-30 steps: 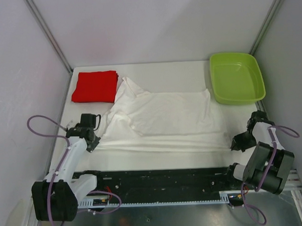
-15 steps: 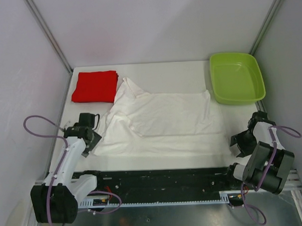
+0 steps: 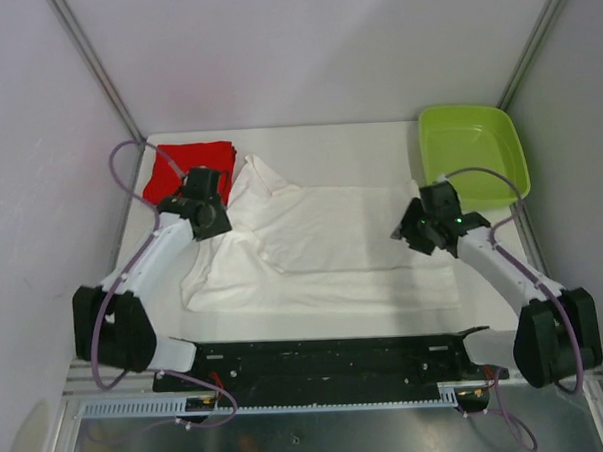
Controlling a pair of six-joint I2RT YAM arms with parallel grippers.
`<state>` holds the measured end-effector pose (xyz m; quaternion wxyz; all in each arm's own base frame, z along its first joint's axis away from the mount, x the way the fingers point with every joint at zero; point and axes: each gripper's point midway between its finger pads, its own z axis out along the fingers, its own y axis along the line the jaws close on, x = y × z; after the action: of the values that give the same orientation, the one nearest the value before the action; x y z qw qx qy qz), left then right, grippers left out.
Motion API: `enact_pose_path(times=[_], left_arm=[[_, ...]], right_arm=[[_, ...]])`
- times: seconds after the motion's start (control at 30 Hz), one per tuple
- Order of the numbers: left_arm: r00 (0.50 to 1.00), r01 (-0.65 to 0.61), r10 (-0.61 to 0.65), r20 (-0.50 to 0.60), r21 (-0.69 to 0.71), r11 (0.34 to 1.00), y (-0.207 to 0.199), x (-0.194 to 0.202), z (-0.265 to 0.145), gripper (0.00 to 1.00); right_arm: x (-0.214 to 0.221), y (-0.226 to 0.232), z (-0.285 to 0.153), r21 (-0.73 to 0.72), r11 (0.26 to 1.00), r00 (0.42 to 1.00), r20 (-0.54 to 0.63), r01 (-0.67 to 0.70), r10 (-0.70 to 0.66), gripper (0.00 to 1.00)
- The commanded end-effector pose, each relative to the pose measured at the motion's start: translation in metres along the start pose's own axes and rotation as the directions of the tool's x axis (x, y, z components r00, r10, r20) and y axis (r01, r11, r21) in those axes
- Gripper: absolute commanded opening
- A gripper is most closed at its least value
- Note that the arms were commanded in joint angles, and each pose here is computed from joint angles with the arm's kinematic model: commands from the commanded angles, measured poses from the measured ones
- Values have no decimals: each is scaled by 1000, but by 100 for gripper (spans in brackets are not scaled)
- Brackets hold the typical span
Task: Fold and stack the t-shirts
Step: Fold the flattened tshirt in 1/3 of the way
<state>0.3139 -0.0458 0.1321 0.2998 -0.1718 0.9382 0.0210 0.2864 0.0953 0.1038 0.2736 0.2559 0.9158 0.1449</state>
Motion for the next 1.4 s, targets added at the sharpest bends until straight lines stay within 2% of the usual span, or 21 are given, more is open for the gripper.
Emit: enact_pose_path(times=[0.0, 0.23, 0.57, 1.0, 1.37], left_arm=[[978, -208, 207, 24, 130, 969, -42, -14, 14, 48], [958, -285, 286, 7, 128, 950, -53, -18, 39, 49], [958, -279, 283, -38, 84, 956, -55, -14, 66, 43], [966, -254, 255, -30, 38, 966, -56, -21, 82, 33], [965, -255, 258, -49, 45, 966, -61, -19, 92, 23]], right_arm=[[1, 92, 17, -235, 960, 988, 51, 151, -143, 56], [59, 190, 53, -391, 870, 948, 18, 300, -319, 53], [123, 267, 87, -493, 792, 905, -21, 361, -426, 50], [168, 299, 101, -507, 755, 861, -48, 415, -506, 49], [189, 300, 112, -487, 748, 831, -76, 451, -550, 48]])
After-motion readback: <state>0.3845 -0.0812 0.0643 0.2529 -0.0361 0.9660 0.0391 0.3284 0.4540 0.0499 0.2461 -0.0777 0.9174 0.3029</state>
